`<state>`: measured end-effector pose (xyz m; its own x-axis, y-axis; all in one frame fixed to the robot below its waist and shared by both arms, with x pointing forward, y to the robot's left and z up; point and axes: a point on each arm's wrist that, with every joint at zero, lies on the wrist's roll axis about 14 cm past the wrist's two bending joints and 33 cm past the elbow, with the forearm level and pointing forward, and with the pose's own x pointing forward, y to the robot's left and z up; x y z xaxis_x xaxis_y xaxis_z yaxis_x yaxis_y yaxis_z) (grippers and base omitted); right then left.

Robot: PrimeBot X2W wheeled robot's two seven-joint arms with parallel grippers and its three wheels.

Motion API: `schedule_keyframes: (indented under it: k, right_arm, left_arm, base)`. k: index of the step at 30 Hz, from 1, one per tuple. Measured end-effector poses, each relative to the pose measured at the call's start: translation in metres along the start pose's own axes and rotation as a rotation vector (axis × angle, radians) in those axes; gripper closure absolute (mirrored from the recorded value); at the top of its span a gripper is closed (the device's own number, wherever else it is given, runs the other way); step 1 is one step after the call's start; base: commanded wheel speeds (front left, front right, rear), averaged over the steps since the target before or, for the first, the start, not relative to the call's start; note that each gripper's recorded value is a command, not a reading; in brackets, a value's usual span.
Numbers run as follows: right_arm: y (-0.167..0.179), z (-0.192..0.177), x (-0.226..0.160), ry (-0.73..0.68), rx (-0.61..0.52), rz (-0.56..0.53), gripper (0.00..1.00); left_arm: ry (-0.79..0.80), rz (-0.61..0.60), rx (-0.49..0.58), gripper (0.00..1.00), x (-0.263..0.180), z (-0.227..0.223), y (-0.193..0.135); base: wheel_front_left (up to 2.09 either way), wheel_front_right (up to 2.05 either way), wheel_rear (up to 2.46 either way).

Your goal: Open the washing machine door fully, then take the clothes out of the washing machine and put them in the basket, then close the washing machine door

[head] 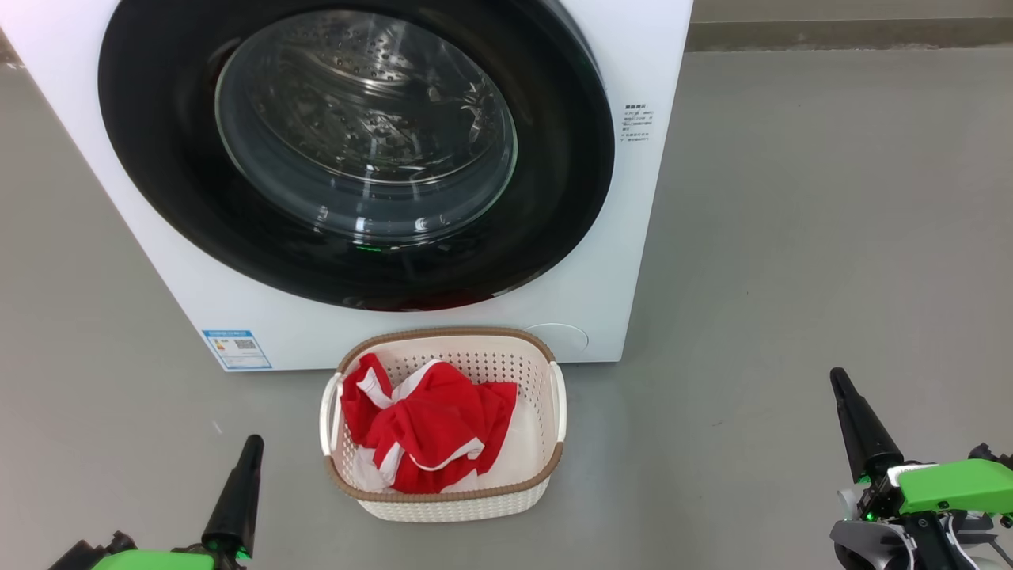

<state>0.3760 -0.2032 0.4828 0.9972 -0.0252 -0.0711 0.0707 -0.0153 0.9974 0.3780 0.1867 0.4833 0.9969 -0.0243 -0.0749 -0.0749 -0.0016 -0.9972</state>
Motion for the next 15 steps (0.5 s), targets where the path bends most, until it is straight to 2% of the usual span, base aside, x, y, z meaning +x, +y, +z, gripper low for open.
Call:
schedule_keyframes:
  k: [15]
  right_arm:
    - [0.0002,0.0003,0.0001,0.0,0.0,0.001,1.0]
  left_arm:
    - [0.001,0.0,0.0,1.0,0.0,0.0003,0.0]
  base:
    - [0.0,0.0,0.0]
